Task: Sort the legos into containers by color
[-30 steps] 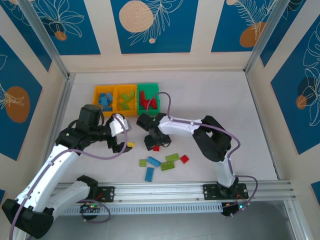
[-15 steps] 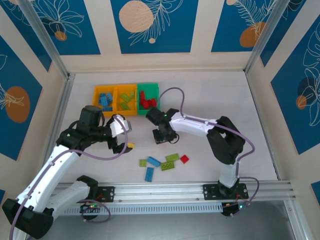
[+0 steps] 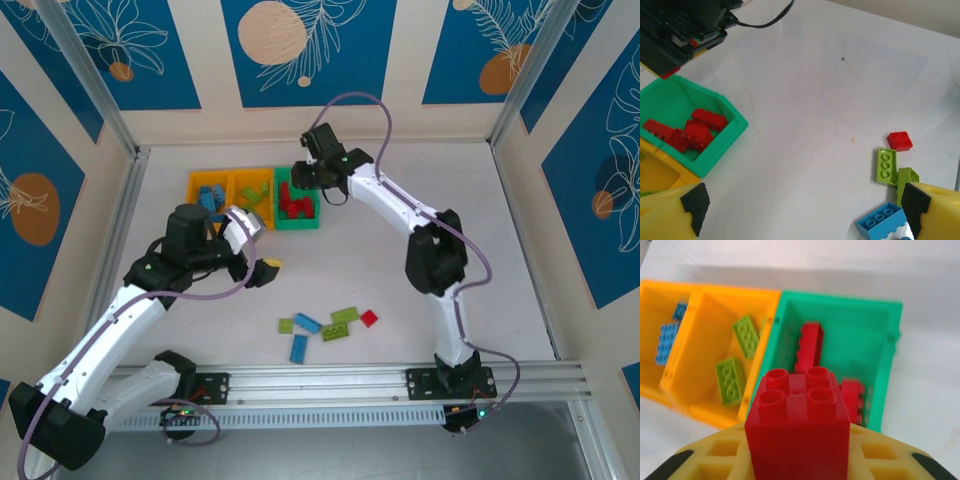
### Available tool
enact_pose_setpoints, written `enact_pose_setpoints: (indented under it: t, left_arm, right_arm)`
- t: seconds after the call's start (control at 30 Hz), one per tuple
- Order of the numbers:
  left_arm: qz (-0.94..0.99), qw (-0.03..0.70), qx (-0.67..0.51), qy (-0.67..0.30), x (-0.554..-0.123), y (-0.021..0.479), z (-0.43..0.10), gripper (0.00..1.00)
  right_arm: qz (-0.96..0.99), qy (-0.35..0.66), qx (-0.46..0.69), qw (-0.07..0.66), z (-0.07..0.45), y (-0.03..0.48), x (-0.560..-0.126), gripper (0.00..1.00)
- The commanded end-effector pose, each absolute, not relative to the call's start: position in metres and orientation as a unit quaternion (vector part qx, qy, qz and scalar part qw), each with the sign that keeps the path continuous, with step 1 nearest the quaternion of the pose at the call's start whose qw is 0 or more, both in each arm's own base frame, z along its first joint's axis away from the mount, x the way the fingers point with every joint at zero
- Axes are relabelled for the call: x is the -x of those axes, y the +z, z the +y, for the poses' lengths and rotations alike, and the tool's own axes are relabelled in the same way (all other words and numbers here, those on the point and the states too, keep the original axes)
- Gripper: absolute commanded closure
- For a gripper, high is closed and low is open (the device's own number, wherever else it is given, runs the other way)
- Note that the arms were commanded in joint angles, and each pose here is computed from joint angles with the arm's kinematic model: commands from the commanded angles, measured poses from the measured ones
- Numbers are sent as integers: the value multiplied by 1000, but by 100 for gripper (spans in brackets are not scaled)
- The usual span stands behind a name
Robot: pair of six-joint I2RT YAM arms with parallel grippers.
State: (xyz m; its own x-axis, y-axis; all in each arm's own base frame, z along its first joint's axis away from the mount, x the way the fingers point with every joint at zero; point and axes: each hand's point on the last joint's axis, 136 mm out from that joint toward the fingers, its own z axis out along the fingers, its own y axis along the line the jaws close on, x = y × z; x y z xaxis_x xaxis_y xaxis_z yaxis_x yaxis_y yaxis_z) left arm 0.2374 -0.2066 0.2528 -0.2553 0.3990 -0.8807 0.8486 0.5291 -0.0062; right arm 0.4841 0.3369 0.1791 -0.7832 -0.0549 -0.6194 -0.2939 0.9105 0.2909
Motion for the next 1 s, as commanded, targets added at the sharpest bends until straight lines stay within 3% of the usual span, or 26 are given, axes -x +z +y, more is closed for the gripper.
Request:
enact_pose_setpoints:
  t: [0.0,0.1,0.13,0.3,0.53,0.73,0.97]
  left_arm:
    - [780,441,-370,-246,-240,252,-201,0]
    - [792,422,-361,-252,-234,244,-203,0]
    - [795,416,-363,-251,-231,240,-204,0]
    - [797,385,-407,-226,-218,225,-206,0]
    - [655,371,-617,-228,-166,211,-244,0]
    - [569,300,-746,-174,-143,160,-267,0]
    - [555,249,-782,-133,-156,110,-290,0]
  right_arm:
    - [932,186,120,288,348,158,-497,60]
    - [934,194,121,275,353,163,-503,42]
    - [935,195,119,273,351,168,-502,40]
    - [932,207,112,275,338,203,-479,38]
    - [930,231,84,272,285,238,-414,37]
    - [943,192,40,267,223,227,-356,33]
    - [958,167,-7,233,181,198,-317,32]
